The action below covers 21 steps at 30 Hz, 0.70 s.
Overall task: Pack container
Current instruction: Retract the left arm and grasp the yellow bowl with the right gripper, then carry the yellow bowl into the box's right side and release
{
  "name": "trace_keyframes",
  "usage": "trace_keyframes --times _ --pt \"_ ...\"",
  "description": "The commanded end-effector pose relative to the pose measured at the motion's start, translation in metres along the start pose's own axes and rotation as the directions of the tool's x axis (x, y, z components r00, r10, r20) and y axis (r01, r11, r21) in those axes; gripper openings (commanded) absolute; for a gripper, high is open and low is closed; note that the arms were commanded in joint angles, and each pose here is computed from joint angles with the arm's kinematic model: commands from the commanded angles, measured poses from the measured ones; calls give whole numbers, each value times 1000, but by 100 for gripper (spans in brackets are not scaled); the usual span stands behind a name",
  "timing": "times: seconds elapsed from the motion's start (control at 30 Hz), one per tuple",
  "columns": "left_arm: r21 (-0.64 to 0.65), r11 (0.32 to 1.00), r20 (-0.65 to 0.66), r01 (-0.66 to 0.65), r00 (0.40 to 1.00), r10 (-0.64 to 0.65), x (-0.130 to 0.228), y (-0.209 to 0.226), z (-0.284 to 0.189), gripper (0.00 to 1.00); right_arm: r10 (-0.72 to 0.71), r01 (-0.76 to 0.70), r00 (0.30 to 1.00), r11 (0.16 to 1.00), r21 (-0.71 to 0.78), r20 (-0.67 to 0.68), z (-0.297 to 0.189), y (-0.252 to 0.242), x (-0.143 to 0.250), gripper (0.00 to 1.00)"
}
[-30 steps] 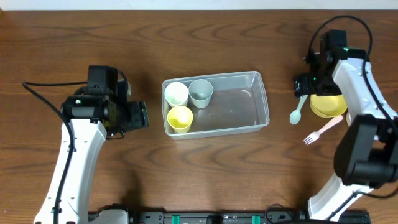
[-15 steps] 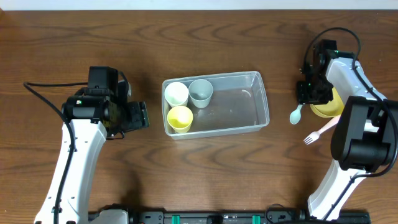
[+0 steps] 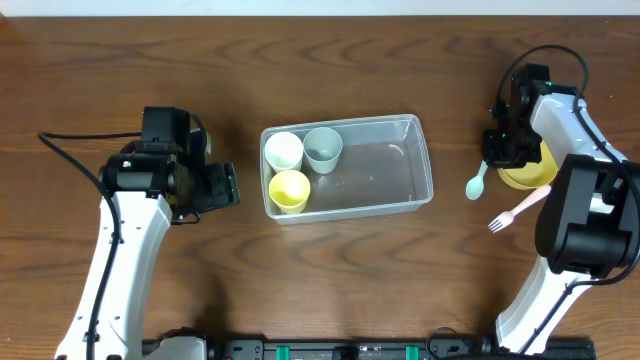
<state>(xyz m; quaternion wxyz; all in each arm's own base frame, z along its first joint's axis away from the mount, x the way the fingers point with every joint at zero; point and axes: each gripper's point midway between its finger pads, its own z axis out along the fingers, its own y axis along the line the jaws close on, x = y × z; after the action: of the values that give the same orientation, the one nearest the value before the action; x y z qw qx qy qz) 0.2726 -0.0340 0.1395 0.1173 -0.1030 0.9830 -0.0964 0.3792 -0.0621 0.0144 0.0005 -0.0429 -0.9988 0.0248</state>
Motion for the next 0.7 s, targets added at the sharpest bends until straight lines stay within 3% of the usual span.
trace_keyframes --times 0.0,0.33,0.5,0.67 --pt "11 1000 5 4 1000 -5 1 -2 -2 75 11 -11 1000 1000 7 5 -1 -3 -1 4" --pt "11 1000 5 4 1000 -5 1 -2 -2 75 -1 2 999 999 -39 42 -25 9 -8 1" --pt "11 1000 4 5 1000 -5 1 -2 -2 75 -79 93 973 994 -52 215 -111 33 -22 1" --pt "11 1000 5 -4 1000 4 1 -2 -2 75 -239 308 858 948 -82 455 -210 99 -11 1"
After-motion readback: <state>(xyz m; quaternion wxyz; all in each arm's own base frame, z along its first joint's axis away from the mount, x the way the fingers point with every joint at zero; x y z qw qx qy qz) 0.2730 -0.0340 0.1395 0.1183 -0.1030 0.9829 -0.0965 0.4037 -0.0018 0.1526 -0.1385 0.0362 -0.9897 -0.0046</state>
